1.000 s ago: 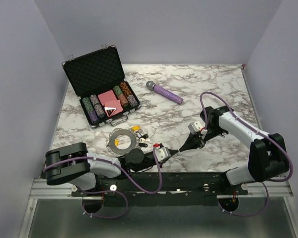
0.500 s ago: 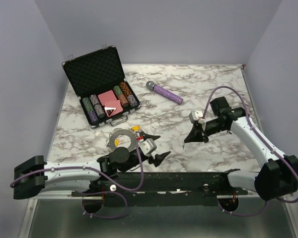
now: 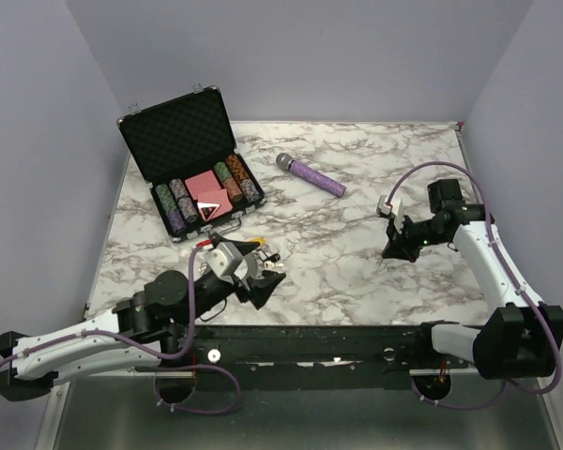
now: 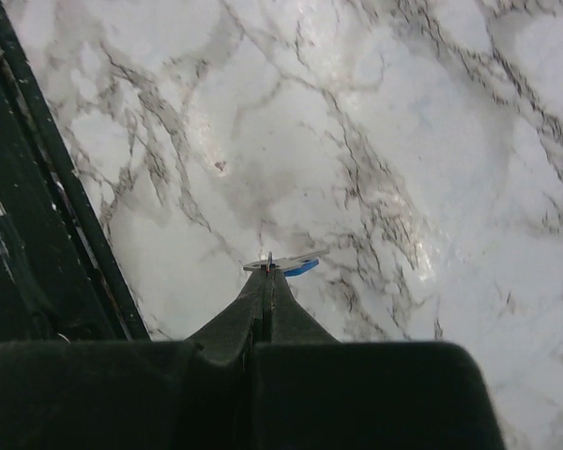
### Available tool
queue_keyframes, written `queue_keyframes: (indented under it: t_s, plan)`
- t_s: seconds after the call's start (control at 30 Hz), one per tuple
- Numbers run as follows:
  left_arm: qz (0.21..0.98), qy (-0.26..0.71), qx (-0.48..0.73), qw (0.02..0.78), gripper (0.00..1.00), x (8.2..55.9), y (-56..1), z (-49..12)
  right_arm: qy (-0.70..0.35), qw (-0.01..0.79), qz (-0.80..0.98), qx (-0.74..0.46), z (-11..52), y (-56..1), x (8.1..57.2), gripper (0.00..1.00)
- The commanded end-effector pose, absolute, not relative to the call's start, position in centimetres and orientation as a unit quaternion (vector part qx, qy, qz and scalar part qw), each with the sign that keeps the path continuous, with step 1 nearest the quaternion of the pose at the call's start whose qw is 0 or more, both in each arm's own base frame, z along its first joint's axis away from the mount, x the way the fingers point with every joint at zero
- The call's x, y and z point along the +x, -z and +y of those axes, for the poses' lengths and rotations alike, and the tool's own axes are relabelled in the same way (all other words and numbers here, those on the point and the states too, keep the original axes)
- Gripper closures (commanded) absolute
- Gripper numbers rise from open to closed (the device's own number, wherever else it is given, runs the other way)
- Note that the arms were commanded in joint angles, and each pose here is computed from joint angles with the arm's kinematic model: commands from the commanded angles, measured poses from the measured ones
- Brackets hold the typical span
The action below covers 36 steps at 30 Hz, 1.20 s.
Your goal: Put the keys on the keyring
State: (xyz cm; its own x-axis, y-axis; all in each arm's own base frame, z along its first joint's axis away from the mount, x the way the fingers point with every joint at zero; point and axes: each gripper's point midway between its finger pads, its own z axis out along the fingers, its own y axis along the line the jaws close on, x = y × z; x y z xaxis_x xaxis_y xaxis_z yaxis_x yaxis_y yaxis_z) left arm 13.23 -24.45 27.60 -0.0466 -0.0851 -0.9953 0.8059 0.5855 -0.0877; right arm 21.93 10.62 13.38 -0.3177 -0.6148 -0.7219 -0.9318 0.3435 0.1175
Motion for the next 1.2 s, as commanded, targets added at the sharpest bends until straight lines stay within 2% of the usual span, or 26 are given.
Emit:
queue_keyframes:
  t_s: [0.0, 0.3, 0.47, 0.73, 1.17]
  plan:
    - [0.673, 0.280, 0.312, 0.610, 0.03, 13.3, -26.4, -20.2, -0.186, 0.227, 0.823, -0.487, 6.4, -11.9, 21.9, 1.00]
    - [0.681, 0.242, 0.339, 0.602, 0.03, 12.8, -24.0, -17.0, -0.115, 0.187, 0.873, -0.436, 2.3, -9.6, 24.8, 1.00]
    - [0.677, 0.233, 0.333, 0.613, 0.03, 13.1, -24.0, -16.2, -0.136, 0.194, 0.884, -0.402, 3.3, -8.6, 27.4, 0.99]
    - [0.672, 0.238, 0.327, 0.621, 0.03, 12.9, -24.1, -15.6, -0.139, 0.195, 0.878, -0.415, 6.0, -7.0, 30.3, 1.00]
    - [0.672, 0.235, 0.327, 0.621, 0.03, 13.0, -24.0, -15.7, -0.139, 0.193, 0.874, -0.425, 9.1, -4.9, 33.0, 1.00]
